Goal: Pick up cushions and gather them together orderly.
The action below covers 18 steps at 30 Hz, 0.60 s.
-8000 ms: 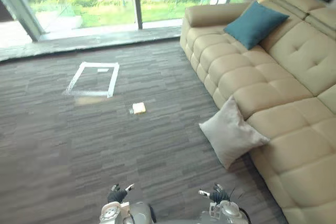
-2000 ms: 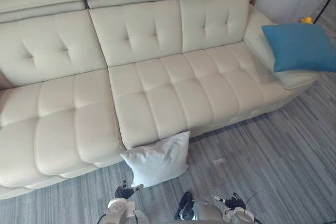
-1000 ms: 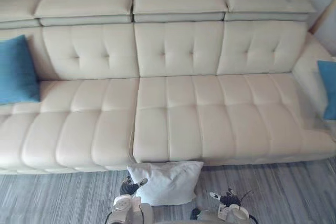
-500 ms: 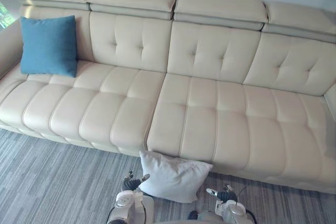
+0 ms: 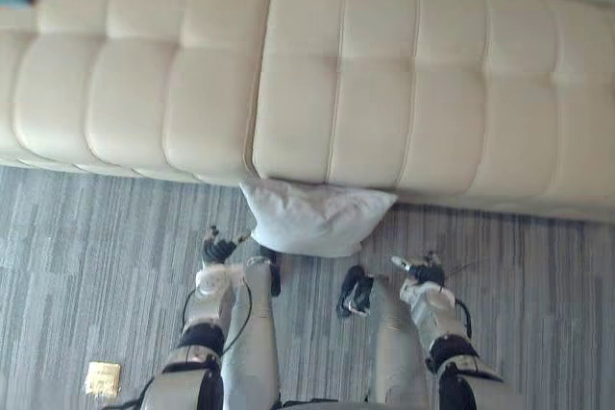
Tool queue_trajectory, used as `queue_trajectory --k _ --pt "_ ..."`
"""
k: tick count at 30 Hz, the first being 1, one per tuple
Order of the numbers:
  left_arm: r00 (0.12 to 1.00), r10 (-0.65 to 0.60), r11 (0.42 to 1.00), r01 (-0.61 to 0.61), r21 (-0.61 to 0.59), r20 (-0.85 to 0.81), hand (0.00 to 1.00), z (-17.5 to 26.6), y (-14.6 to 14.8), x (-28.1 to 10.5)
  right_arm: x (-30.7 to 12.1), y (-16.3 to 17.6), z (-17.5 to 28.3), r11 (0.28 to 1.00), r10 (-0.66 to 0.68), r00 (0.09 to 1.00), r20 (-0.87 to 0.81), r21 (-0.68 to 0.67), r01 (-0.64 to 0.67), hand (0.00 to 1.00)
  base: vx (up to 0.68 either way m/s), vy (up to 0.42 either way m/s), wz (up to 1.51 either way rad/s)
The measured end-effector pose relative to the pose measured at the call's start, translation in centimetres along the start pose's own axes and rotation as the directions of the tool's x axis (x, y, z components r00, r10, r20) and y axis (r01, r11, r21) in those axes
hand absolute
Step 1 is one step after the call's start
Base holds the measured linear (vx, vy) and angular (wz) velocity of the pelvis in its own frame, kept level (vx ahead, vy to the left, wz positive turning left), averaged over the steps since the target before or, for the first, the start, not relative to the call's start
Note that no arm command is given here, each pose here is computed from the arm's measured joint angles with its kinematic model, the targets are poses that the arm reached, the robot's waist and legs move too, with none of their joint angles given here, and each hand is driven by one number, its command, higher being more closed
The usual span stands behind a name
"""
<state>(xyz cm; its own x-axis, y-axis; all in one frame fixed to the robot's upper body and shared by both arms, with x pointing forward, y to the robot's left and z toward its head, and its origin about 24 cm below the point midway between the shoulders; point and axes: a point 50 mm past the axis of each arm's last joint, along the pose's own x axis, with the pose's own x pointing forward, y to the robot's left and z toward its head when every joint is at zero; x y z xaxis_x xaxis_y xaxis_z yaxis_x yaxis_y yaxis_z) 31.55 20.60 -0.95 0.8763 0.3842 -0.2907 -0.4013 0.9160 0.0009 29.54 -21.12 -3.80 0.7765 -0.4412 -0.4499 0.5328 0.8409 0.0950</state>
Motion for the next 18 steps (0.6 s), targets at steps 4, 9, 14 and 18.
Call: queue_trajectory --k 4,9,14,18 --pt "0.994 -0.009 1.0 0.01 -0.01 0.112 0.0 4.2 -0.8 1.3 1.0 2.0 5.1 0.997 0.021 0.993 0.119 0.072 -0.03 0.0 -0.07 -0.006 -0.05" --pt "0.973 -0.045 0.999 0.049 -0.013 0.228 0.0 8.5 -2.4 1.9 0.8 5.1 10.6 0.985 0.068 0.967 0.247 0.136 -0.104 0.0 -0.03 0.0 -0.09" --pt "0.92 -0.099 0.994 0.109 -0.003 0.38 0.0 13.4 -5.2 1.2 -1.0 9.1 15.2 0.973 0.16 0.907 0.389 0.095 -0.212 0.0 0.0 0.0 0.0" --pt "0.906 -0.077 0.994 0.101 -0.036 0.417 1.0 14.8 -6.3 0.7 -2.7 11.8 17.1 0.961 0.213 0.862 0.461 0.06 -0.269 1.0 0.0 -0.001 0.02"
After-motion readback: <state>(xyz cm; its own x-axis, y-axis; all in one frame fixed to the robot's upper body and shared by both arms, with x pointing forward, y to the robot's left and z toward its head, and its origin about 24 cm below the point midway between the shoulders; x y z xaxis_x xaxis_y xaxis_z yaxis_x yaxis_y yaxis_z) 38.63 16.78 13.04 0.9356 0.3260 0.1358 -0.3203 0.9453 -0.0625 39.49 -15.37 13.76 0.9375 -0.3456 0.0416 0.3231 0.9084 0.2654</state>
